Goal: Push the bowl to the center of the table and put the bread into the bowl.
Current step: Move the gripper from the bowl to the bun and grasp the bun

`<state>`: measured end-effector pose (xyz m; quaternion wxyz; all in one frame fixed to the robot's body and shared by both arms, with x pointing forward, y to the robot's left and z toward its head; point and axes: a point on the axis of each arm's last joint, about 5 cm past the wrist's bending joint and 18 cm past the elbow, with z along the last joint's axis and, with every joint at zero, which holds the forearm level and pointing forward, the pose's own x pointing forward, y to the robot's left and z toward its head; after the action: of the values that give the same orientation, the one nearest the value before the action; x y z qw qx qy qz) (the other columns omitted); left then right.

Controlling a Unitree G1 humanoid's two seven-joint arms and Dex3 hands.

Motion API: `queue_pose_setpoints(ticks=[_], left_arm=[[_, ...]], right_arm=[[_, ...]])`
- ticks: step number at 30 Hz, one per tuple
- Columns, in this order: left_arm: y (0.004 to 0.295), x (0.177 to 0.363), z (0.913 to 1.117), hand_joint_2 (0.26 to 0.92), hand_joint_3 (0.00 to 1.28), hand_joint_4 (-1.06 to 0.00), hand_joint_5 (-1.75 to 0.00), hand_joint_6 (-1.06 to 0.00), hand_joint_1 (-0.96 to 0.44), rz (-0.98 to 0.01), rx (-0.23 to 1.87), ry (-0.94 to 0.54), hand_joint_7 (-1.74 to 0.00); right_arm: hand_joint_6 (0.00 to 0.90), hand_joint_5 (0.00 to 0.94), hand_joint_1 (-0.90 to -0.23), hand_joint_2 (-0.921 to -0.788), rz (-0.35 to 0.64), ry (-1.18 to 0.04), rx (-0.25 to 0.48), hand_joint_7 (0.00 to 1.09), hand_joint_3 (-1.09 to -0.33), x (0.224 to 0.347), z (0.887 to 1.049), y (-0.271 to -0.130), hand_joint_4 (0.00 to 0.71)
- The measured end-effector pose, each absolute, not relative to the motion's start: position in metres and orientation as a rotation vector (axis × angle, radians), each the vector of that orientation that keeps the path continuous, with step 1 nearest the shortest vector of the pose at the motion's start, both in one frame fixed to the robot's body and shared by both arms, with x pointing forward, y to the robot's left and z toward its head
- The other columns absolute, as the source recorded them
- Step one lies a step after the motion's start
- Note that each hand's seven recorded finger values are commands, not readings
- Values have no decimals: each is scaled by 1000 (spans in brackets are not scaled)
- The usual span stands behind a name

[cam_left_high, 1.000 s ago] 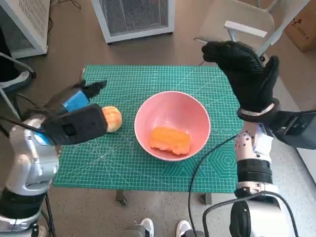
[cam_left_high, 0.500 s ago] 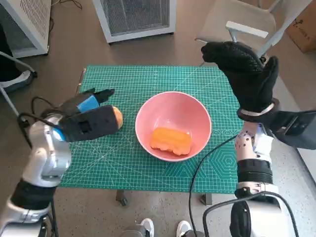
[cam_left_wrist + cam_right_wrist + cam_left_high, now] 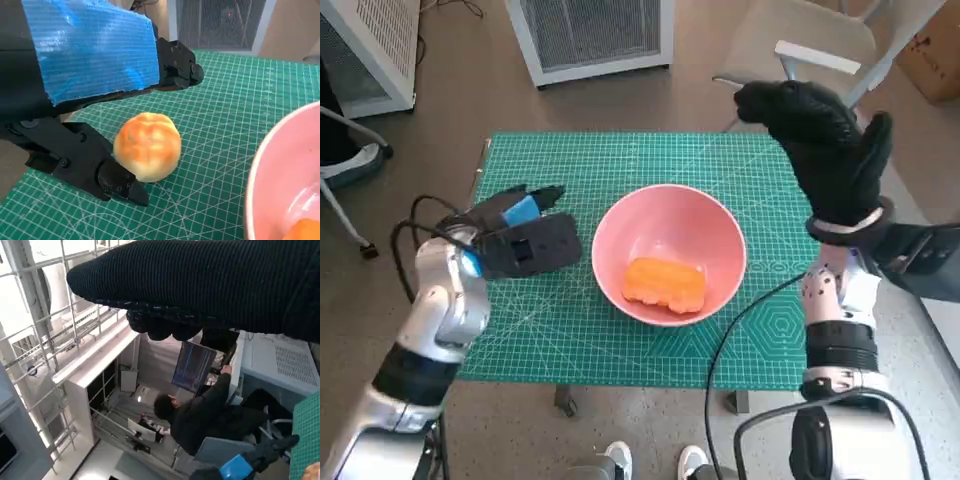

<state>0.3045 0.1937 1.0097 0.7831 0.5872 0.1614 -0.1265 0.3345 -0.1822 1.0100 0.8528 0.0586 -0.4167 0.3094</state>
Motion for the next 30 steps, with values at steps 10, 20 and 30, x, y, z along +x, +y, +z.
queue_pose_setpoints(ticks=[10, 20, 30], left_arm=[[189, 313, 1003, 700, 2, -26, 0, -228, -28, -280, 1288, 367, 0], [189, 321, 994, 710, 6, -28, -1, -228, -44, -265, 1330, 405, -1], [187, 327, 983, 730, 15, -59, -11, -265, -27, -261, 1371, 448, -16]], right_arm=[[7, 2, -648, -921, 649, -878, 119, 587, -744, 334, 1011, -184, 205], [15, 3, -637, -921, 647, -880, 117, 574, -738, 334, 1011, -185, 207], [25, 2, -635, -921, 646, -880, 123, 557, -726, 333, 1013, -185, 208]])
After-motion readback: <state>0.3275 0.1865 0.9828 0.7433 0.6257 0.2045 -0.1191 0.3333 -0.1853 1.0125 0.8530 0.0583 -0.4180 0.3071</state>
